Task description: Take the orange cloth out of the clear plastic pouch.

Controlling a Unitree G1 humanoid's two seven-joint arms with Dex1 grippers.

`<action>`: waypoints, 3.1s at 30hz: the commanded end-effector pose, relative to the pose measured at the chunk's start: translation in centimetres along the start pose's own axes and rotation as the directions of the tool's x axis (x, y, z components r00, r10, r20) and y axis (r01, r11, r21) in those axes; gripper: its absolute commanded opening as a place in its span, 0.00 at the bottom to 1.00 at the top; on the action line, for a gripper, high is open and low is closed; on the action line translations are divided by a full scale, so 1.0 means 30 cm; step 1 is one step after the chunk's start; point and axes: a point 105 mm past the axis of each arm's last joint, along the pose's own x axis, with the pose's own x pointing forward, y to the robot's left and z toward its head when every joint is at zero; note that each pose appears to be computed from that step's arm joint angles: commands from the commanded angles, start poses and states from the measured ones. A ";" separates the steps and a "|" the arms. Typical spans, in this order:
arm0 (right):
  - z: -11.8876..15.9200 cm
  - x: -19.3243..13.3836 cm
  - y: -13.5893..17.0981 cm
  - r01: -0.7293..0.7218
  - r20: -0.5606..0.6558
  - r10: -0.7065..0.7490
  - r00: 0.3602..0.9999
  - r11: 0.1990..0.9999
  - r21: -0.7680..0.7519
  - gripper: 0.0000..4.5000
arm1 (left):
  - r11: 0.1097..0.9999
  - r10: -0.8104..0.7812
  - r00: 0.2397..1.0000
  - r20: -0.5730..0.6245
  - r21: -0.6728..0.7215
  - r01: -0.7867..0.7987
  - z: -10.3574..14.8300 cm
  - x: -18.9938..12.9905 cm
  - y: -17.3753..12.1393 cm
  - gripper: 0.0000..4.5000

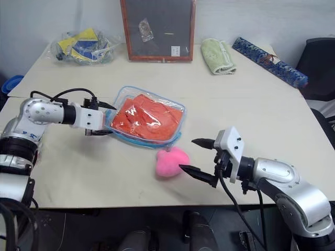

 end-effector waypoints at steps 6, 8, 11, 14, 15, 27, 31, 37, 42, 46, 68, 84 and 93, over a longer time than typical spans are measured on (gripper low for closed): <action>0.024 -0.034 0.027 0.017 0.011 -0.016 1.000 0.999 -0.041 1.00 | 1.000 -0.020 1.000 0.017 -0.024 0.021 -0.005 -0.017 -0.028 0.29; 0.024 -0.035 0.027 0.016 0.009 -0.016 1.000 0.999 -0.042 1.00 | 0.998 -0.029 0.999 0.031 -0.050 0.031 0.001 -0.018 -0.038 0.15; 0.019 -0.042 0.025 0.004 -0.011 -0.005 1.000 0.999 -0.049 1.00 | 0.991 -0.038 0.997 0.068 -0.123 0.046 0.062 -0.009 -0.090 0.08; 0.019 -0.046 0.026 0.006 -0.014 -0.007 1.000 0.999 -0.051 1.00 | 0.979 -0.034 0.997 0.072 -0.201 0.048 0.152 -0.009 -0.150 0.08; 0.021 -0.047 0.026 0.007 -0.011 -0.008 1.000 0.999 -0.049 1.00 | 0.971 -0.024 0.998 0.061 -0.238 0.038 0.180 -0.011 -0.166 0.08; 0.007 -0.051 0.031 -0.019 -0.032 0.018 0.999 1.000 -0.005 1.00 | 0.939 0.063 0.997 -0.037 -0.338 -0.072 0.290 0.036 -0.254 0.08; 0.001 -0.056 0.023 -0.016 -0.039 0.016 0.999 1.000 -0.003 1.00 | 0.948 0.069 0.997 -0.038 -0.307 -0.078 0.237 0.041 -0.260 0.08; -0.004 -0.053 0.018 -0.012 -0.038 0.012 0.999 1.000 -0.002 1.00 | 0.971 0.123 0.992 0.026 -0.210 -0.115 0.184 0.048 -0.208 0.08; -0.008 -0.049 0.018 -0.015 -0.041 0.015 0.999 1.000 -0.007 1.00 | 0.977 0.138 0.988 0.063 -0.175 -0.125 0.145 0.069 -0.147 0.08; -0.009 -0.049 0.016 -0.006 -0.040 0.006 0.999 1.000 -0.010 1.00 | 0.978 0.139 0.985 0.098 -0.168 -0.122 0.153 0.079 -0.119 0.08; -0.192 -0.013 -0.049 0.075 -0.127 -0.057 0.990 0.988 0.135 0.91 | 0.786 0.025 0.856 0.516 -0.539 0.302 0.394 -0.126 -0.106 0.91; -0.204 0.150 -0.002 -0.039 -0.099 0.052 0.994 0.991 0.124 0.01 | 0.812 -0.034 0.831 0.555 -0.469 0.347 0.448 -0.050 -0.126 0.91; -0.063 0.022 0.006 -0.055 -0.100 0.054 0.994 0.998 -0.005 0.01 | 0.916 -0.150 0.836 0.528 -0.244 0.319 0.487 0.100 -0.127 0.91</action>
